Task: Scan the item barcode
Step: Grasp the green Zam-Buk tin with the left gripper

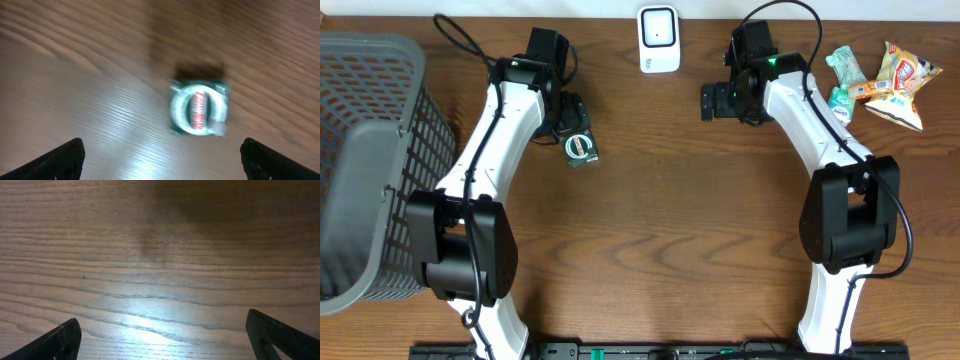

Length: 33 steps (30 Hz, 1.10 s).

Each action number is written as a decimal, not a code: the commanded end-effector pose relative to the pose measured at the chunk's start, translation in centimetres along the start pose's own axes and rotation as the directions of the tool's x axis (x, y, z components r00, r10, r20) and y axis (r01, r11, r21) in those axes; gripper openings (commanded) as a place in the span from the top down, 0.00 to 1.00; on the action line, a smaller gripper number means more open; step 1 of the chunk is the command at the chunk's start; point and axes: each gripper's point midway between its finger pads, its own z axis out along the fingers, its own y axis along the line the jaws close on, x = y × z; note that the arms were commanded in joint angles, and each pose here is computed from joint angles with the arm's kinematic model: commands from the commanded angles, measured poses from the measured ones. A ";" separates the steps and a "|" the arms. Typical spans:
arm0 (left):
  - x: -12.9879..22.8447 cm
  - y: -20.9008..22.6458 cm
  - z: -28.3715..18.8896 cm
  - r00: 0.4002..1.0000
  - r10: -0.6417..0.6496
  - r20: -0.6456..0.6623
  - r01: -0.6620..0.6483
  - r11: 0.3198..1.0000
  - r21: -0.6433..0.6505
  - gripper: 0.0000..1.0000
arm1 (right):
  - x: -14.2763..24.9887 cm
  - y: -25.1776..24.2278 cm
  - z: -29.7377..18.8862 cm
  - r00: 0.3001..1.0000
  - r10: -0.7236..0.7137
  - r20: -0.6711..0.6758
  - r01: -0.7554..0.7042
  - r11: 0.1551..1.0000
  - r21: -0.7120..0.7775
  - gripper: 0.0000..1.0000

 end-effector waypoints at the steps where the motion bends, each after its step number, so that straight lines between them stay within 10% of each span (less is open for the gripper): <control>1: 1.6 -3.9 -0.9 0.993 -0.049 -0.109 0.072 0.974 0.213 0.02 | 0.3 -0.1 0.1 1.000 0.007 -0.004 -0.007 1.000 0.015 0.01; 18: 1.8 -0.8 6.1 0.961 -0.276 -0.032 0.269 0.954 -0.130 0.02 | 0.3 -0.1 0.1 1.000 0.007 -0.004 -0.007 1.000 0.015 0.01; 33: 2.1 -2.3 10.1 0.971 -0.227 -0.081 0.220 0.972 -0.088 0.02 | 0.3 -0.1 0.1 1.000 0.007 -0.004 -0.007 1.000 0.015 0.01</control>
